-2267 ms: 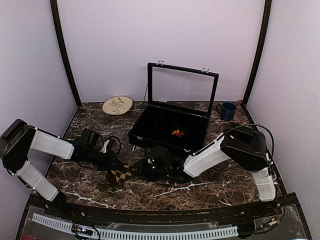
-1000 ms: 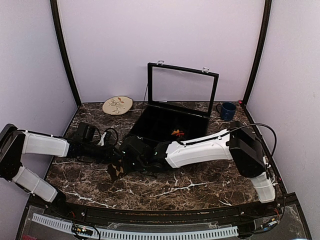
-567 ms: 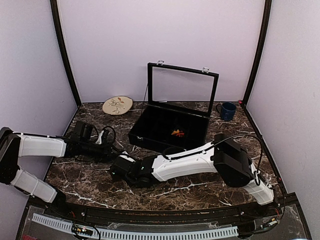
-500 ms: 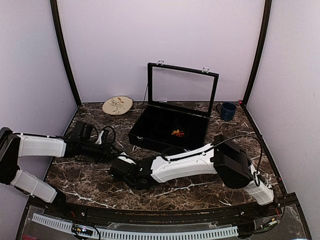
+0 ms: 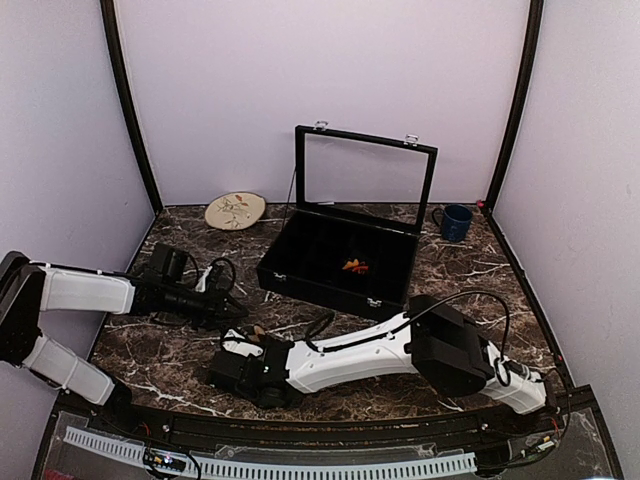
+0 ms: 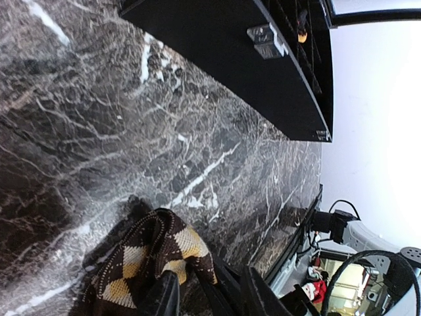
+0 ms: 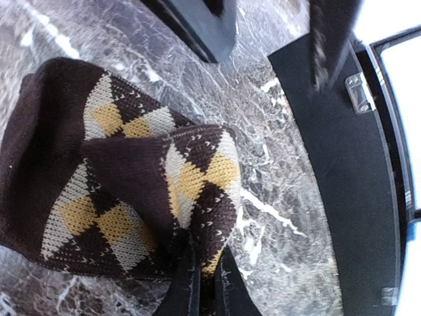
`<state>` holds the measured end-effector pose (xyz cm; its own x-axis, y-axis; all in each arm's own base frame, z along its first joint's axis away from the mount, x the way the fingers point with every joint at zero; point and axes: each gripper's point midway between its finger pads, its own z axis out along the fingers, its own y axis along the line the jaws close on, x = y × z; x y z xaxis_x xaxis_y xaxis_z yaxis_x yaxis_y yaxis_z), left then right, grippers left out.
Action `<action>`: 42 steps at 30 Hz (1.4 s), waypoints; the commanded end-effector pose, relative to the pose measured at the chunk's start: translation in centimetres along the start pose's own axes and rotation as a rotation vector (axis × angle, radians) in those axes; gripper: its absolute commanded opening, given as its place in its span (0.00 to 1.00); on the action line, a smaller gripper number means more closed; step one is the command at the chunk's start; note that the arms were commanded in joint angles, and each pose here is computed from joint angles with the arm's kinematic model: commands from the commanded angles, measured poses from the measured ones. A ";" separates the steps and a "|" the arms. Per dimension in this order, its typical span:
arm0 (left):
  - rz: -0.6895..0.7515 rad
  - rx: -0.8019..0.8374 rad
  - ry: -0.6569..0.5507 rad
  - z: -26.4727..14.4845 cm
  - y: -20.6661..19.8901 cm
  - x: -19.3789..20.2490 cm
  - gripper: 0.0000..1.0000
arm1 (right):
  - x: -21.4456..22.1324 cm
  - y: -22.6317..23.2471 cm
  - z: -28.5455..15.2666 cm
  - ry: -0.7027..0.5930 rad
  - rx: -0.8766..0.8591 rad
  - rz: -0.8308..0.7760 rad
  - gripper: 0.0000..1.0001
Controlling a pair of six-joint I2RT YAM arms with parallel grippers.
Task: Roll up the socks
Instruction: Roll the sock at the center of the board.
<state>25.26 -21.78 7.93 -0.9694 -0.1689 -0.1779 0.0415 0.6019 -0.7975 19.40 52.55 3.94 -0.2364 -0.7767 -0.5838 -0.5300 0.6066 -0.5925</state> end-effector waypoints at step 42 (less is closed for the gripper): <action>-0.024 -0.046 0.309 0.5 1.1 3.7 0.51 | -0.5 2.3 -1.8 -0.178 0.183 -0.497 0.00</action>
<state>21.70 -22.06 5.90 -0.9990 0.0404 0.0206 0.0102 0.6424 -0.7663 17.54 53.69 3.61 0.1154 -0.9443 -0.3081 -0.4154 0.2359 -0.8785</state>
